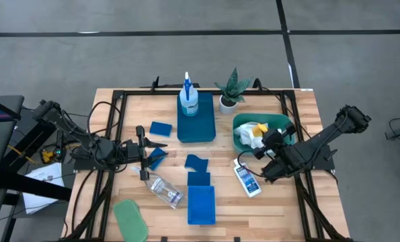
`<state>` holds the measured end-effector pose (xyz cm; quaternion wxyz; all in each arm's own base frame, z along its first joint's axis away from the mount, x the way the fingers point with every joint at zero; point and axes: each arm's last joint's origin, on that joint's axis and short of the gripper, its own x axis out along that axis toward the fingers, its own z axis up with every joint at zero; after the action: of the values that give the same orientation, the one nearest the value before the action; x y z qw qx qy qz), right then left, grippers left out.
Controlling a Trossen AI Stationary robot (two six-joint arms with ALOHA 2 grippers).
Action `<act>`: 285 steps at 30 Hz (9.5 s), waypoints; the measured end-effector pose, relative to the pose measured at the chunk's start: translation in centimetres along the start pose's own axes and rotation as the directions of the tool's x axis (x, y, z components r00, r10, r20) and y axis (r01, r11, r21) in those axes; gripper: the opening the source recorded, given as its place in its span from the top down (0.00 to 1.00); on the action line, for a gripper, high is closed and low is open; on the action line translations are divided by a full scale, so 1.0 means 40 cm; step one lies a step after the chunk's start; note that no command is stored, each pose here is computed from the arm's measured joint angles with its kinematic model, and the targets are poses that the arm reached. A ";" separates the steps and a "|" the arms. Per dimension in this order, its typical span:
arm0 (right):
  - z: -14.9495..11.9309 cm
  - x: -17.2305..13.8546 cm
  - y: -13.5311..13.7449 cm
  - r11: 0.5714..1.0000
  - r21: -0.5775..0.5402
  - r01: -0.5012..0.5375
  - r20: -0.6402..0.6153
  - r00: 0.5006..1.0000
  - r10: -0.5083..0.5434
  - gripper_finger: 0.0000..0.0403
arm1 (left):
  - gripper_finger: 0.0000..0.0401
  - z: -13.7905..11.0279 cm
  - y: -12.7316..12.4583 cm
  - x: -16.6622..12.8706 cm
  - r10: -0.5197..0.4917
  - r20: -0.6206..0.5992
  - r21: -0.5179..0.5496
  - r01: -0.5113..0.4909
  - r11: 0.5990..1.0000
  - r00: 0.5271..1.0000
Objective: Pick & Place Kitchen Items
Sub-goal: Put the yellow microfiber towel into the green bin, then put the white plastic restorer bottle into the blue bin
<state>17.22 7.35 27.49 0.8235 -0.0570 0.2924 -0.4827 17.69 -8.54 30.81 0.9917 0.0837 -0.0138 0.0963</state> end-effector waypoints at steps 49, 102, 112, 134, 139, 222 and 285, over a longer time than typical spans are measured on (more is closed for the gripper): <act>-0.171 0.209 -0.009 0.978 -0.208 0.000 -0.631 0.764 -0.134 0.99 | 0.71 0.000 0.000 0.000 -0.001 0.000 0.000 0.001 1.000 1.000; -0.170 0.215 -0.009 0.985 -0.163 0.058 -0.590 0.795 -0.145 0.53 | 0.71 0.000 0.000 0.000 -0.001 0.000 0.001 0.001 1.000 1.000; -0.133 0.188 -0.009 0.984 -0.141 0.110 -0.505 0.847 -0.167 0.41 | 0.71 0.000 0.000 0.000 0.000 -0.001 0.001 0.000 1.000 1.000; -0.094 0.130 0.006 0.991 -0.118 0.071 -0.393 0.913 -0.112 0.41 | 0.71 -0.002 0.000 0.000 0.002 -0.003 0.002 -0.002 1.000 1.000; -0.090 0.128 0.005 0.990 -0.101 0.096 -0.329 0.936 -0.124 0.41 | 0.71 -0.002 0.000 0.000 0.001 -0.003 0.002 -0.001 1.000 1.000; -0.229 -0.077 0.301 0.864 0.445 -0.238 -0.593 0.644 0.483 0.35 | 0.71 0.000 0.000 0.000 -0.004 0.005 -0.033 0.004 0.999 1.000; -0.288 -0.144 0.323 0.823 0.517 -0.235 -0.644 0.527 0.555 0.09 | 0.71 0.004 -0.001 0.000 -0.027 0.022 -0.044 0.028 0.999 0.999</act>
<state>18.77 21.11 15.61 0.7001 0.3792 0.5251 -0.3006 17.70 -8.62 30.94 0.9944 0.0629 -0.0253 0.0815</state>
